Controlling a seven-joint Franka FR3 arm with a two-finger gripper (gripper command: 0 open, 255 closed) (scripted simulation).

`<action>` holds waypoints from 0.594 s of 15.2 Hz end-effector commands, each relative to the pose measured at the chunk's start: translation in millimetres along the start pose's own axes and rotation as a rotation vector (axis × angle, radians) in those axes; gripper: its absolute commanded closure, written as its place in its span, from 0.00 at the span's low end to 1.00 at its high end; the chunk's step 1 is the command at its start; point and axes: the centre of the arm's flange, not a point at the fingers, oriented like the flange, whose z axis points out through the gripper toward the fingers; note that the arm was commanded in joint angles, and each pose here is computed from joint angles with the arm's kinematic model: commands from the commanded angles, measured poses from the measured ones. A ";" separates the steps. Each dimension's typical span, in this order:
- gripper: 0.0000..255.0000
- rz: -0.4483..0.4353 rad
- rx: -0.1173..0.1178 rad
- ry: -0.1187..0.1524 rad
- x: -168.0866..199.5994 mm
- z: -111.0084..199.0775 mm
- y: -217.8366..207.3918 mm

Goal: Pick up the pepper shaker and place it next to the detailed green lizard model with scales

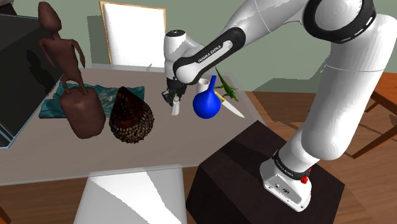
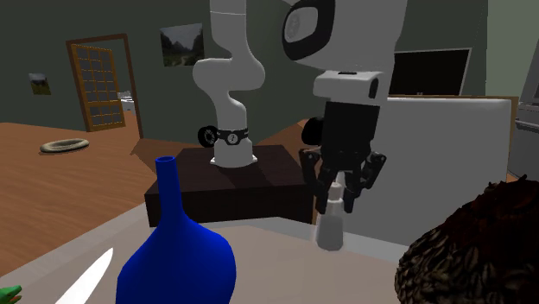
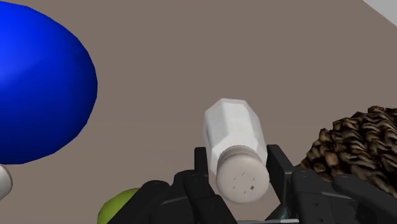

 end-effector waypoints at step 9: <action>1.00 0.000 0.000 0.000 1.1 -43.1 17.6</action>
